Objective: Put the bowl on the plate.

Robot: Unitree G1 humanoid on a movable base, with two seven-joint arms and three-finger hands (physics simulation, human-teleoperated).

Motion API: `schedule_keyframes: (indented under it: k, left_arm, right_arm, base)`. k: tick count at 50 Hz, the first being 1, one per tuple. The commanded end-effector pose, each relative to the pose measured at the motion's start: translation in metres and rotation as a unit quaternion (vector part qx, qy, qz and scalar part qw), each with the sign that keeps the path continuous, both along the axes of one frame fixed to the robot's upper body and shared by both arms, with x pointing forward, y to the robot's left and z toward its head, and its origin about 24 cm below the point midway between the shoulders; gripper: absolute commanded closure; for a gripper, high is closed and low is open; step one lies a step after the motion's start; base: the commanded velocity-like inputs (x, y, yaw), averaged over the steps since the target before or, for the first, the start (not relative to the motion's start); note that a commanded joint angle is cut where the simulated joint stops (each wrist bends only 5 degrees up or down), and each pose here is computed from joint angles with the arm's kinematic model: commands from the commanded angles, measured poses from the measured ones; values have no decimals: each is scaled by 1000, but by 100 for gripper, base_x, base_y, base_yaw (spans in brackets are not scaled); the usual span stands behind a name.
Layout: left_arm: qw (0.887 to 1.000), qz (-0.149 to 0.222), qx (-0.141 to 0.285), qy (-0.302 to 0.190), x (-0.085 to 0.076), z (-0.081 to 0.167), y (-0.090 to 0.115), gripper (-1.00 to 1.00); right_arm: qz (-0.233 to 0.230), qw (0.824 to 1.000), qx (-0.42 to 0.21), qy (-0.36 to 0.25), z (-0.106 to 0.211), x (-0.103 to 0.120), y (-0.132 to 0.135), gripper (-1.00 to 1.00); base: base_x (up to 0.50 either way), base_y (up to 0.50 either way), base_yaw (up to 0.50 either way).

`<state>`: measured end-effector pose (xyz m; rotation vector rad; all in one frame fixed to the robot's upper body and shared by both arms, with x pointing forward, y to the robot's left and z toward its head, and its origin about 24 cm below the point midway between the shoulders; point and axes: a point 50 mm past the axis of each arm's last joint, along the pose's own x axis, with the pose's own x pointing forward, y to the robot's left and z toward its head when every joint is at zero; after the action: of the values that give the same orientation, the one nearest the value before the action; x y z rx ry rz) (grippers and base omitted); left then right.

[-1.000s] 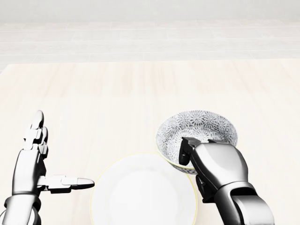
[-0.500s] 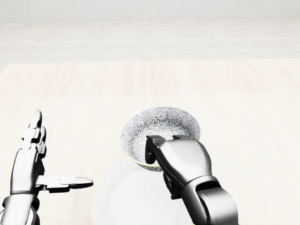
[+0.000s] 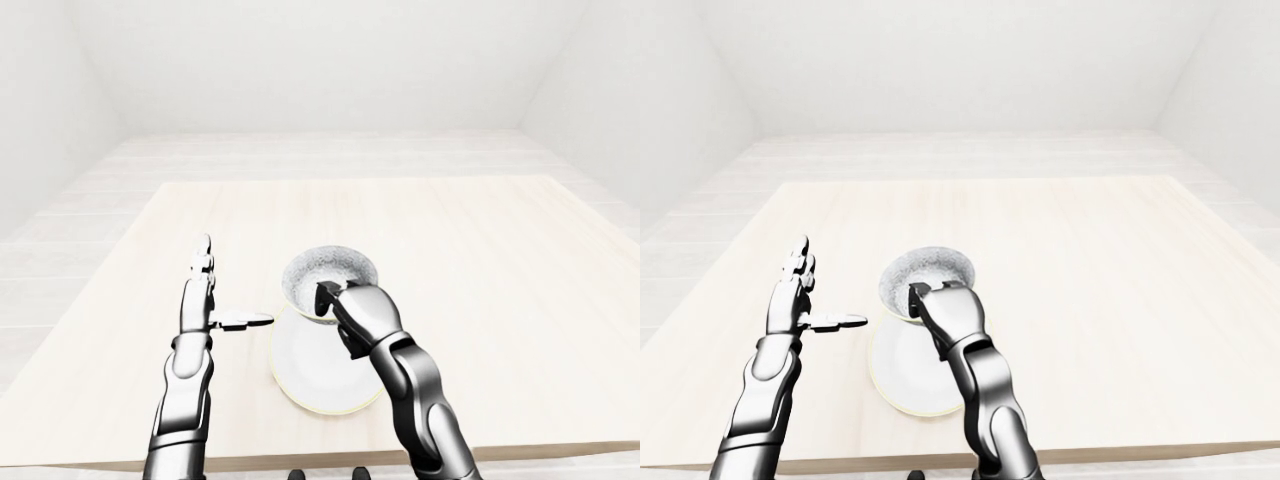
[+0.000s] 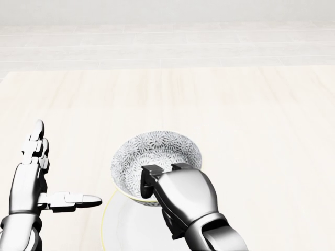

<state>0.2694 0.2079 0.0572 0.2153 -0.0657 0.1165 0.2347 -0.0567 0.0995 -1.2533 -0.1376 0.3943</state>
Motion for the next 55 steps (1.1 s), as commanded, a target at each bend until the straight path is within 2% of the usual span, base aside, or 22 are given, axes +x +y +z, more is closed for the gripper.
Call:
schedule_keyframes:
  k: [1,19,55]
  left_arm:
    - [1000,1,4,-2,3,2,1,-100]
    - [1000,2,9,-1,0,0,3,-100]
    - [1000,4,15,4,-3,-4,6,-100]
  right_arm:
    - [13,1000,15,-7,-5,-14,9,84]
    - [24,999,27,-3,-13,-28,8,84]
    - [-2,998,59,23,-40,-35,-7,84]
  base:
    - [0,0,0]
    - [0,0,0]
    - [0,0,0]
